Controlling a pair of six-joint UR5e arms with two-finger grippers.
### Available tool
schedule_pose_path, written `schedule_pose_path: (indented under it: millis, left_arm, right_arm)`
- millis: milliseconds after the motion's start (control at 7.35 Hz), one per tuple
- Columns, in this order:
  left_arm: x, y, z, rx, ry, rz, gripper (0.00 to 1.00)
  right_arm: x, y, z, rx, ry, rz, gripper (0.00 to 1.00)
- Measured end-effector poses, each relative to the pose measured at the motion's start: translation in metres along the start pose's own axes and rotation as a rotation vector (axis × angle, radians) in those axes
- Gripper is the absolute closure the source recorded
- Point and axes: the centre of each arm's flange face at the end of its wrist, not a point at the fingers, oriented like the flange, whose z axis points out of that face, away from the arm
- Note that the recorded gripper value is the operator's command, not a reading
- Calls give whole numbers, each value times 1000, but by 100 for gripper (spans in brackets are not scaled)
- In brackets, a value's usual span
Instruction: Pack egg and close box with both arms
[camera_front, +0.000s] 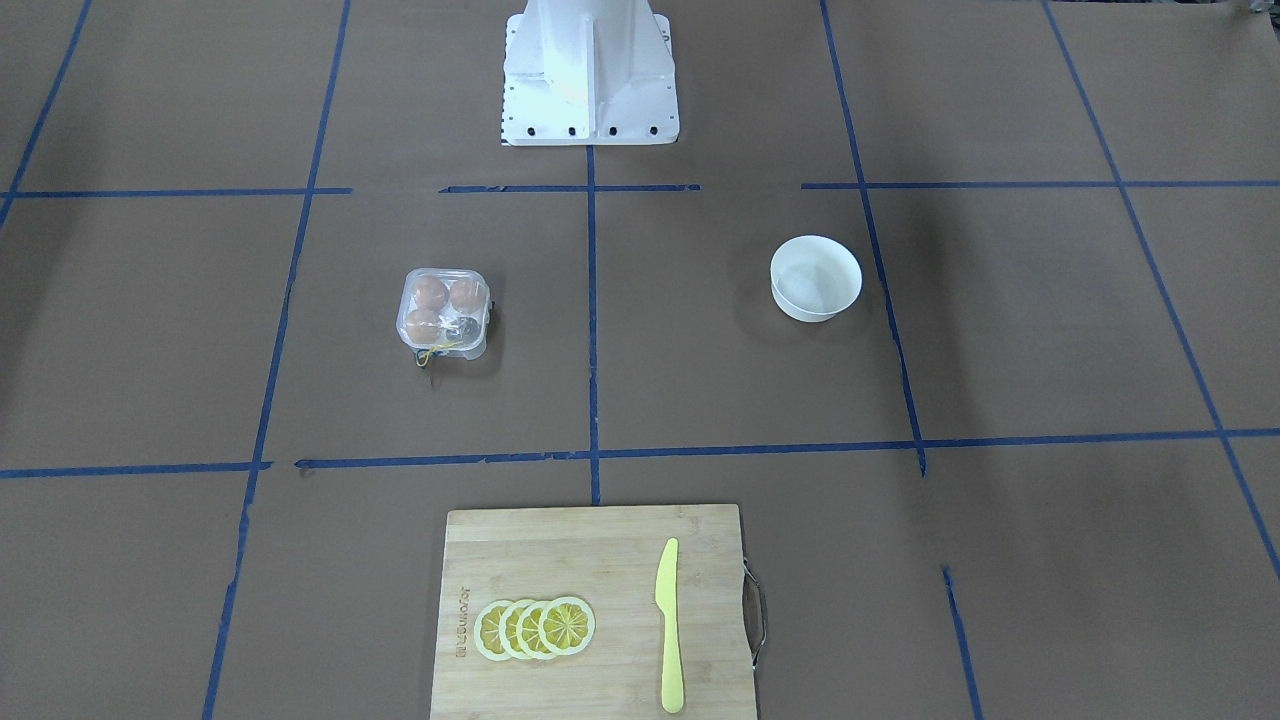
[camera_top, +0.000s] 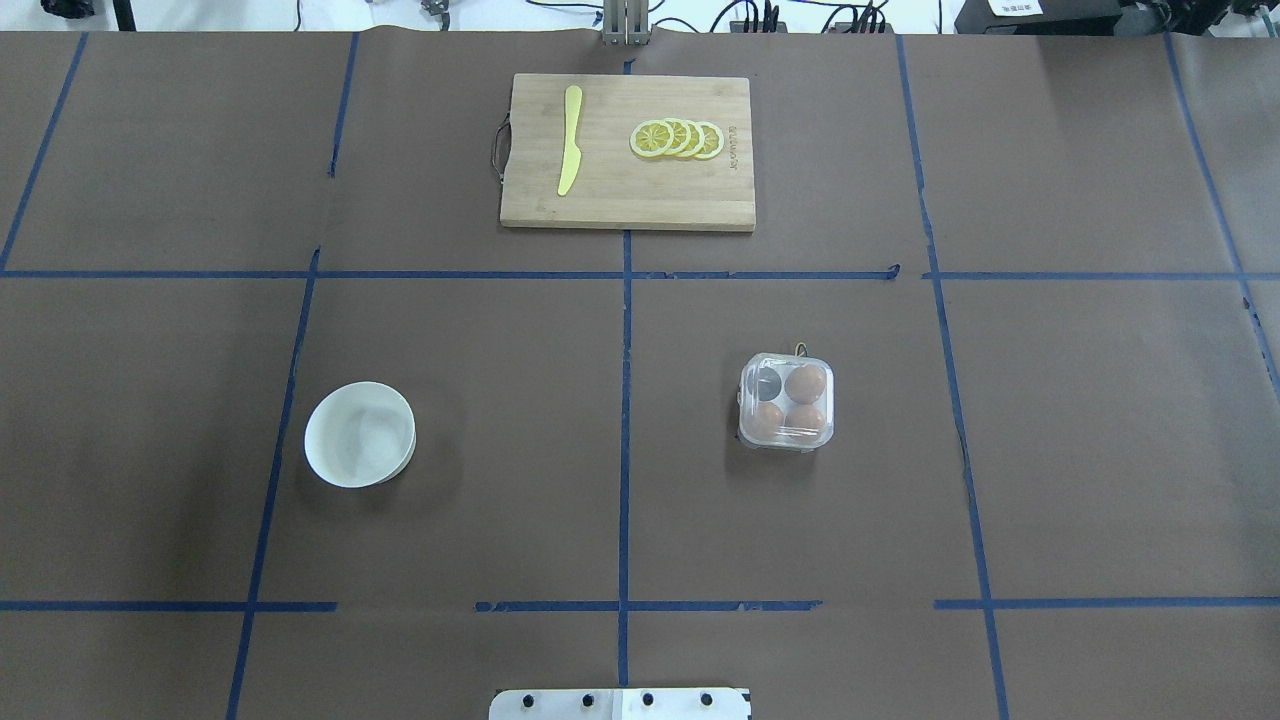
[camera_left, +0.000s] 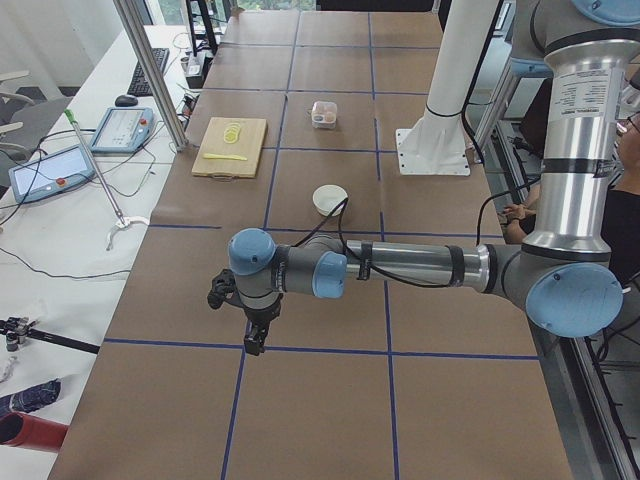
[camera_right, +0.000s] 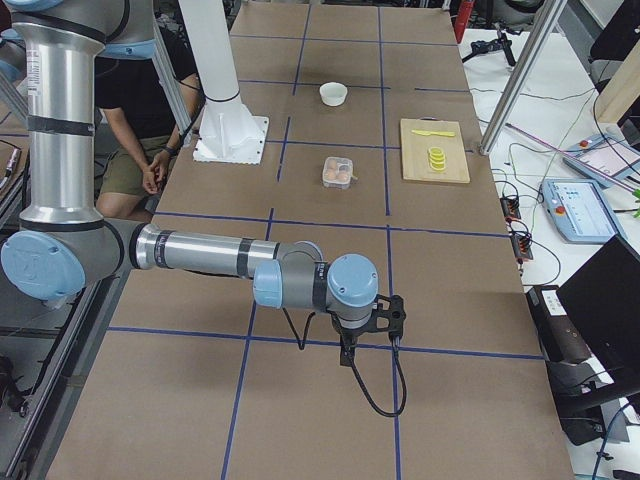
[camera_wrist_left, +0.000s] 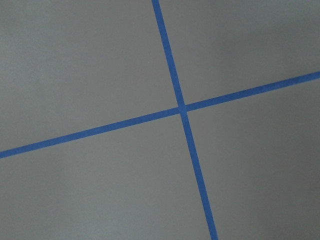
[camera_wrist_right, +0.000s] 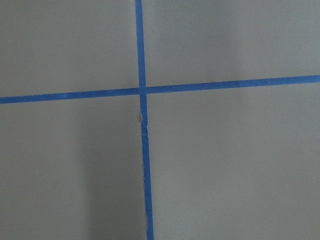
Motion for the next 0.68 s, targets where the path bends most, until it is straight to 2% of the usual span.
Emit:
schedule_pose_path:
  millis: [680]
  left_arm:
    - [2,-3,-2,8,0,-22,0]
  right_arm:
    - [0,0,0,-1,0,1,0]
